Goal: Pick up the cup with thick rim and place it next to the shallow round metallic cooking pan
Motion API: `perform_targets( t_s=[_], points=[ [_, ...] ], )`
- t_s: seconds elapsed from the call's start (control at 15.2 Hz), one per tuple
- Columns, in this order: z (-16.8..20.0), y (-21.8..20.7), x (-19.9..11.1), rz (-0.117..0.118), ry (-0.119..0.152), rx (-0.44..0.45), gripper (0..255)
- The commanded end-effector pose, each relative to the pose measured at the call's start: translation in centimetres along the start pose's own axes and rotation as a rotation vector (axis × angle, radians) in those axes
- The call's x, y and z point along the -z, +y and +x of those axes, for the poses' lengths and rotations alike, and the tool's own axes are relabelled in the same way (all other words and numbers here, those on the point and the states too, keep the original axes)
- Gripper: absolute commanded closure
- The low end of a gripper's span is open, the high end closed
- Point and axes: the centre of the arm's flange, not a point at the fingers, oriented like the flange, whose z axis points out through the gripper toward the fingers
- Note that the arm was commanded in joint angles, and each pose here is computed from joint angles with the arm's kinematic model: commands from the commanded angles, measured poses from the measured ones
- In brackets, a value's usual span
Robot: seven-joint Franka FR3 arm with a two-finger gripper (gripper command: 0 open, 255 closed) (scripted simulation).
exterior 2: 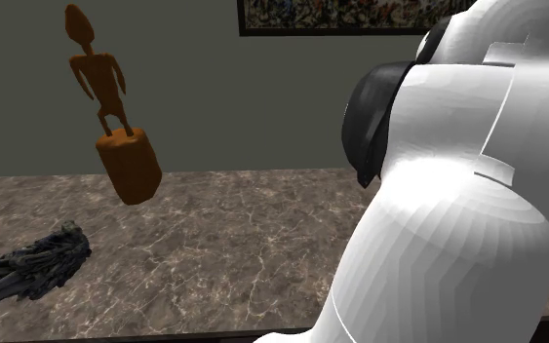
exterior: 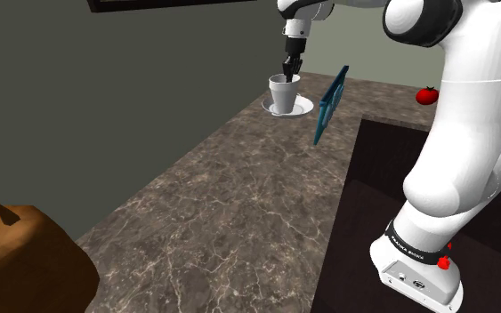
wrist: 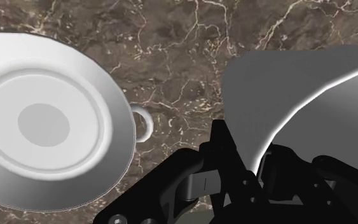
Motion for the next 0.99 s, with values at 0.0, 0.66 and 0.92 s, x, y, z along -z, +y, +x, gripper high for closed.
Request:
perform_targets(
  t_s=[0.0,0.66,0.92],
  points=[
    [0.1,0.2,-1.1,0.000,0.001,0.000,255],
    [0.1,0.8,-6.3,0.000,0.001,0.000,255],
    [0.1,1.0,-8.4,0.000,0.001,0.000,255]
  ],
)
